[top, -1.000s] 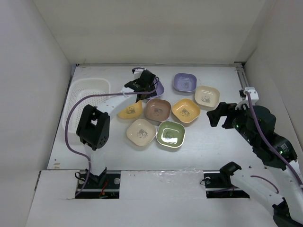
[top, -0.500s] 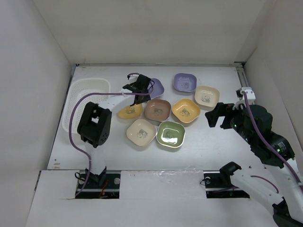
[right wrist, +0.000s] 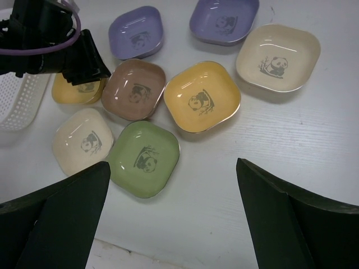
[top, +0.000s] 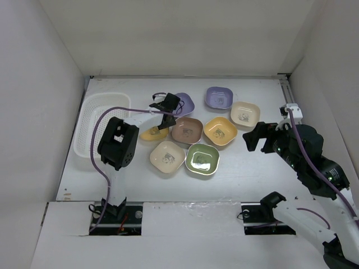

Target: Place the plates into the plastic bin on the countertop

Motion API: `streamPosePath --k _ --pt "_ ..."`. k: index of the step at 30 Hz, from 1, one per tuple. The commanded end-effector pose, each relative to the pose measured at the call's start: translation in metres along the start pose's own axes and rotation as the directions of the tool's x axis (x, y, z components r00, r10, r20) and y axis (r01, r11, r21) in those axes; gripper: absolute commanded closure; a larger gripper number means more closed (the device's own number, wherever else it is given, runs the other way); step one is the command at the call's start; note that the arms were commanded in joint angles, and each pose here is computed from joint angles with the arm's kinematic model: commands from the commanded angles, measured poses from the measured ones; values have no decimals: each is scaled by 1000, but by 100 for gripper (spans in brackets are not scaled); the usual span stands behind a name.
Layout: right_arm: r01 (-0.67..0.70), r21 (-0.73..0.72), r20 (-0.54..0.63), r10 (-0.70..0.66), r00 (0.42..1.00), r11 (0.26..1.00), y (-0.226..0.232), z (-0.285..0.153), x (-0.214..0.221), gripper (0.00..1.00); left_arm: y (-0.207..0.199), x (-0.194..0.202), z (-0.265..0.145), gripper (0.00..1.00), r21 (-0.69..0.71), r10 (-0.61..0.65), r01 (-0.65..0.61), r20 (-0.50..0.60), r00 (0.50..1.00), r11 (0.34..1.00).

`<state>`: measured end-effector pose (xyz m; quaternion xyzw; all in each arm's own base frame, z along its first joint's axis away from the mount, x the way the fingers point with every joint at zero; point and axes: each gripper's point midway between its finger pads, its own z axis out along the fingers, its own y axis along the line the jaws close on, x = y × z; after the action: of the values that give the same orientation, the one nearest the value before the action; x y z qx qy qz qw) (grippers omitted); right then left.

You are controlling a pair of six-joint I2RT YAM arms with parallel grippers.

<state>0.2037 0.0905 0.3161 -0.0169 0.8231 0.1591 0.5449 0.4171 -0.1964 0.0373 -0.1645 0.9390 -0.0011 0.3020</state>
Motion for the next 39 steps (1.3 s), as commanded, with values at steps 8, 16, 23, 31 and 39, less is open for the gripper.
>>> streamPosePath --k 8,16,23,31,39 --pt "-14 -22 61 15 998 1000 4 -2 -15 0 6 -5 3 100 -51 -21 22 10 1000 998" --pt "-15 -34 67 17 998 999 7 -4 -18 0 -4 -33 -30 100 13 -24 23 61 998 1000" --pt "-14 -46 64 17 998 999 10 -1 -18 0 -33 -104 -101 100 146 -20 -9 198 980 989" --pt "-14 -69 65 18 998 998 14 -1 -19 0 -55 -199 -176 100 223 -120 42 347 930 974" --pt "-13 -79 62 18 998 997 16 1 -18 0 61 -252 -168 100 75 -299 293 387 872 953"
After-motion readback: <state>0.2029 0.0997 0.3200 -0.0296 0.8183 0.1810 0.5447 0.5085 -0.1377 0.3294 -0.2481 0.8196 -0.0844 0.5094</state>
